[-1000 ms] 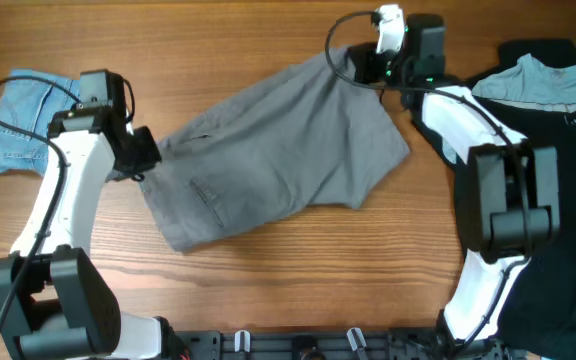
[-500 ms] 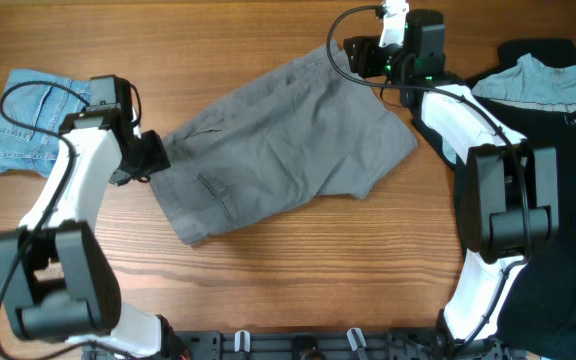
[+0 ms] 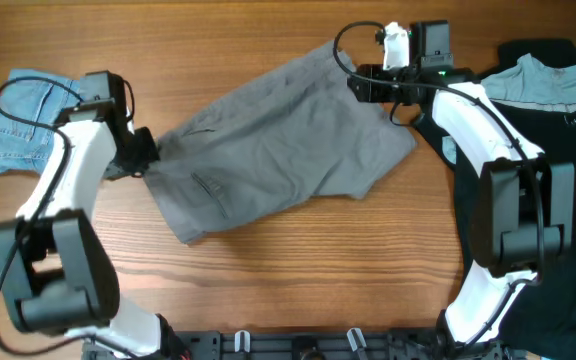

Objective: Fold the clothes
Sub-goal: 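Drag the grey shorts leftward with both grippers, laying them flat horizontally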

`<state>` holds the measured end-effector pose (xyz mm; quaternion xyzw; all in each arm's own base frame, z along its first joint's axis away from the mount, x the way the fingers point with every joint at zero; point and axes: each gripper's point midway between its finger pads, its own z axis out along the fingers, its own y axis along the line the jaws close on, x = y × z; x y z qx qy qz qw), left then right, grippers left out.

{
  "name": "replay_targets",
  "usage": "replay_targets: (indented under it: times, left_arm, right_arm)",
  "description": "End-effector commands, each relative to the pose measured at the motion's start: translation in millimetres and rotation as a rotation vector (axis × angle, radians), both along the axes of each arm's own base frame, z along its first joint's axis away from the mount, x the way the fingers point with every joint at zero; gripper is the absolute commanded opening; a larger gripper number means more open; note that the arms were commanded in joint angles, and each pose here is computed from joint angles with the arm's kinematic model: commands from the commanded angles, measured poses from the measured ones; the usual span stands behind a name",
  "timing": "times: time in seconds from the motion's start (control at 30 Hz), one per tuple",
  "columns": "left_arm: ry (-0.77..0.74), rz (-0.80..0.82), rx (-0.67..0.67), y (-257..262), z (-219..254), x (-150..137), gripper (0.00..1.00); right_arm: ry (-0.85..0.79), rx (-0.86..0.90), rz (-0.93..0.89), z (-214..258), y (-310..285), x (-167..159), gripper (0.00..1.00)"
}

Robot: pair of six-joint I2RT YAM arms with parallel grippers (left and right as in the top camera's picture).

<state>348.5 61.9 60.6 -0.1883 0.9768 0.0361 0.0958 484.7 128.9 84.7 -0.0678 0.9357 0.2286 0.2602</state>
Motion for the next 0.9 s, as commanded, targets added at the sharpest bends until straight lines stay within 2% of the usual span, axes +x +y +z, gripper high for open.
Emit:
replay_targets:
  times: [0.0,0.13,0.17,0.2,0.23,0.3,0.33,0.37,0.4,0.47,0.5,0.57,0.6,0.67,0.77,0.87]
  left_arm:
    - [-0.153,0.013,0.049,10.3,47.7,17.4,0.04]
    - [-0.168,0.009,0.049,11.7,32.9,31.2,0.04]
    - [-0.160,0.009,0.048,11.8,27.2,32.2,0.10]
    - [-0.137,0.009,0.044,11.7,18.7,31.3,0.52]
    - [-0.115,0.009,0.041,11.4,12.8,29.0,0.75]
    - [-0.078,0.005,0.036,9.7,18.3,18.0,0.78]
    - [-0.087,0.000,0.024,6.3,36.7,15.7,0.78]
    - [-0.107,-0.013,-0.015,-2.7,62.2,12.4,0.78]
    - [-0.116,-0.028,-0.071,-14.1,79.2,5.4,0.78]
    - [-0.043,-0.035,-0.157,-31.5,85.6,-24.0,0.81]
    - [0.051,-0.018,-0.183,-36.0,76.3,-45.5,0.87]
    - [0.197,0.078,-0.224,-43.3,45.1,-81.7,0.91]
    - [0.261,0.126,-0.288,-55.6,19.6,-101.8,0.91]
    - [0.297,0.160,-0.359,-69.6,-12.3,-120.0,0.91]
    - [0.287,0.265,-0.361,-71.9,-55.7,-137.0,0.92]
    - [0.177,0.256,-0.356,-69.0,-73.3,-120.9,0.86]
  right_arm:
    - [0.102,-0.068,-0.013,-16.0,-12.1,-19.5,0.56]
    - [0.273,-0.109,-0.050,-42.1,-21.9,-53.3,0.57]
    - [0.296,-0.112,-0.049,-46.5,-22.6,-59.3,0.57]
    - [0.323,-0.116,-0.049,-51.0,-23.5,-66.5,0.57]
    - [0.352,-0.120,-0.048,-55.5,-24.5,-74.2,0.57]
    - [0.429,-0.151,-0.137,-69.7,-34.8,-88.8,0.51]
    - [0.466,-0.186,-0.189,-80.6,-43.5,-98.6,0.51]
    - [0.490,-0.204,-0.197,-87.9,-47.1,-107.2,0.55]
    - [0.490,-0.223,-0.197,-92.2,-50.8,-110.1,0.71]
    - [0.484,-0.214,-0.176,-91.5,-49.7,-109.9,0.73]
    - [0.487,-0.196,-0.166,-90.6,-46.4,-110.3,0.73]
    - [0.489,-0.187,-0.162,-90.3,-44.9,-110.7,0.73]
    - [0.498,-0.182,-0.159,-90.1,-43.8,-112.7,0.75]
    - [0.523,-0.146,-0.131,-88.4,-36.8,-119.0,0.76]
    - [0.521,-0.136,-0.109,-82.1,-35.2,-120.2,0.77]
    - [0.478,-0.134,-0.098,-67.2,-36.7,-116.6,0.78]
